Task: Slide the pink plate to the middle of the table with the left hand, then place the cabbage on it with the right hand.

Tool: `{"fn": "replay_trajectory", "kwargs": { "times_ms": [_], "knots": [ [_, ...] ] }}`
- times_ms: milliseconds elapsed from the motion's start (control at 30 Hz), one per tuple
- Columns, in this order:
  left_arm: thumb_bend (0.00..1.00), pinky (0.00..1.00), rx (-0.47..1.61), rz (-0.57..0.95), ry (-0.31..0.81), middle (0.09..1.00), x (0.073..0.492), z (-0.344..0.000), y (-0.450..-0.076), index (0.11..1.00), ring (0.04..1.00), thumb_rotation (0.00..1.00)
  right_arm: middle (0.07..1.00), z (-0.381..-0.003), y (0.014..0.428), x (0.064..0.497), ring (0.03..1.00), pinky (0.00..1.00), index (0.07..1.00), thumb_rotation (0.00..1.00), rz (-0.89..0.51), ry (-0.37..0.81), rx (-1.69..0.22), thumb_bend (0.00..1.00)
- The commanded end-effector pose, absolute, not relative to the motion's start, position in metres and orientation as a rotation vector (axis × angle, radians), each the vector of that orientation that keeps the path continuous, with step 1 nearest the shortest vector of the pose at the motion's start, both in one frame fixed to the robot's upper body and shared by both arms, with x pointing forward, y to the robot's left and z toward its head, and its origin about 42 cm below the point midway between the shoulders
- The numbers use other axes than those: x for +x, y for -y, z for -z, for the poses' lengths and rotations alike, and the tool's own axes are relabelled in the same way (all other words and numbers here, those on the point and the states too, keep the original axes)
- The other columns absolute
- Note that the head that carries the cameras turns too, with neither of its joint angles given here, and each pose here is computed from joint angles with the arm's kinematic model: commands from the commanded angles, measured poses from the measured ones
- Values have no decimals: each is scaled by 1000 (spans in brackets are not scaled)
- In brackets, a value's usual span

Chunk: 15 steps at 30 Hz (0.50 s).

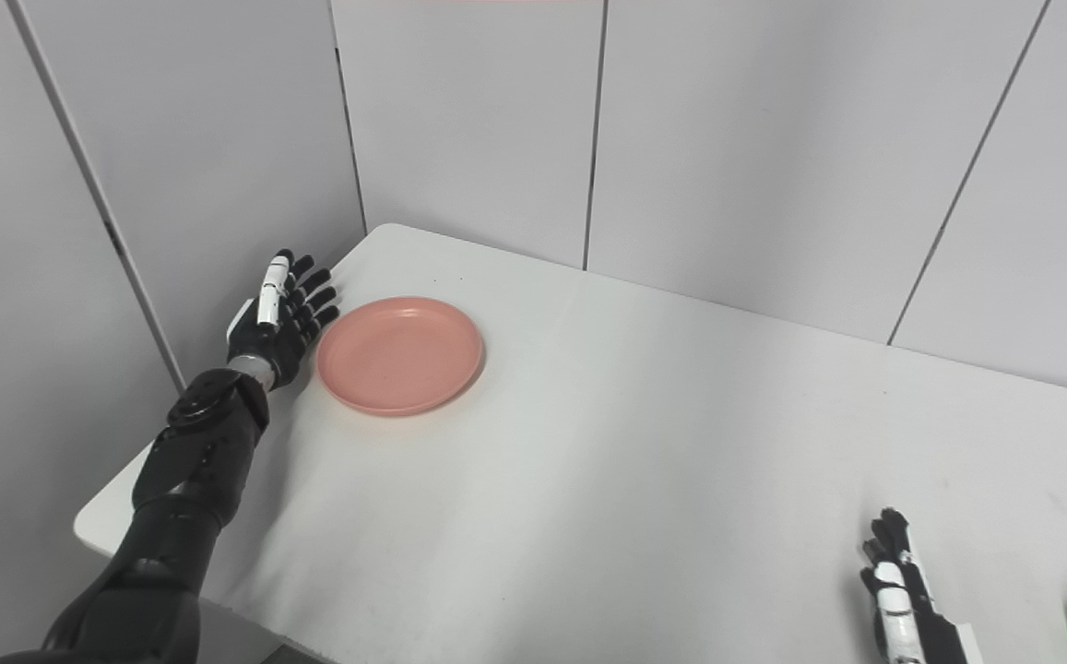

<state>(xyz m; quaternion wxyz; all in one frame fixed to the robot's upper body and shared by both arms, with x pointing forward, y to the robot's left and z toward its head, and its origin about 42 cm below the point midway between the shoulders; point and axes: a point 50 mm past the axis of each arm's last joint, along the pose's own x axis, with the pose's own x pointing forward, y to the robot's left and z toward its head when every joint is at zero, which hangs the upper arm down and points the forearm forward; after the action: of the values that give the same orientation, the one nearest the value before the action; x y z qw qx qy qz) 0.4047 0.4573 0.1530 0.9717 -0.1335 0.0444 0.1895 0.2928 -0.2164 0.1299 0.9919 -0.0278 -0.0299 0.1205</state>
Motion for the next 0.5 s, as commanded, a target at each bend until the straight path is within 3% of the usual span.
{"fn": "replay_trajectory", "kwargs": {
  "times_ms": [0, 467],
  "knots": [
    [388, 926, -235, -351, -61, 928, 406, -160, -453, 924, 930, 1000, 1000, -142, 215, 299, 1000, 1000, 1000, 1000, -248, 111, -54, 114],
    [394, 905, -278, -241, -98, 899, 385, -120, -401, 885, 902, 1000, 1000, -142, 214, 299, 1000, 1000, 1000, 1000, -246, 102, -62, 137]
  ]
}}
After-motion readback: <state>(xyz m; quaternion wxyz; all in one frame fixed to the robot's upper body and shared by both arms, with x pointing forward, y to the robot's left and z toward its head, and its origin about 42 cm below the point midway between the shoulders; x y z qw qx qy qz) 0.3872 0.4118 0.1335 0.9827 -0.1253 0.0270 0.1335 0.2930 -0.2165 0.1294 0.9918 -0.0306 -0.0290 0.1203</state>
